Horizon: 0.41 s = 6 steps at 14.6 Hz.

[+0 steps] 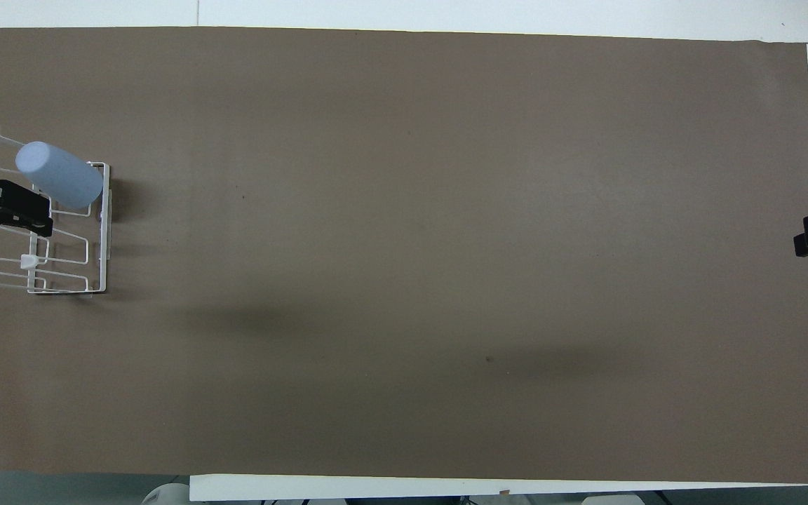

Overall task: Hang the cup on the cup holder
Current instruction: 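Release the cup and raise the left gripper away from the holder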

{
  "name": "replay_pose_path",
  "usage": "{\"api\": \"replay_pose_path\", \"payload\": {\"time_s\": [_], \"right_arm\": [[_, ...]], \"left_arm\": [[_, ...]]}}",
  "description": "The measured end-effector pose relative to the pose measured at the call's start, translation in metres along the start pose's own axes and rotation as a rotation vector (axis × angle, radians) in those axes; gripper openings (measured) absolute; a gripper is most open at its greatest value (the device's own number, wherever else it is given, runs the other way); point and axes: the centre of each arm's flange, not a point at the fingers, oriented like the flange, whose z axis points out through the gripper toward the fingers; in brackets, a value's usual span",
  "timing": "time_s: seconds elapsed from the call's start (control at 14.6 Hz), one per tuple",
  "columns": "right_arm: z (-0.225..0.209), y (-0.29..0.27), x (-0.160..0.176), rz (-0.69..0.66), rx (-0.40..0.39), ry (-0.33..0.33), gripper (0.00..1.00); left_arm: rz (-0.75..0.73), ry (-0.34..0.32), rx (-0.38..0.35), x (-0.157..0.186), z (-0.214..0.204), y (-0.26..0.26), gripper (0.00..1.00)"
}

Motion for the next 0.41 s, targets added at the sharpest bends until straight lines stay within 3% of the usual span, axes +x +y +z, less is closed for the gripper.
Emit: {"api": "replay_pose_path", "payload": {"time_s": [0.14, 0.41], "right_arm": [[0.000, 0.000, 0.000, 0.000, 0.000, 0.000, 1.00], [0.000, 0.001, 0.000, 0.002, 0.000, 0.003, 1.00]], "left_arm": [[0.005, 0.046, -0.018, 0.003, -0.009, 0.002, 1.00], [0.009, 0.057, -0.029, 0.010, -0.016, 0.003, 1.00]]}}
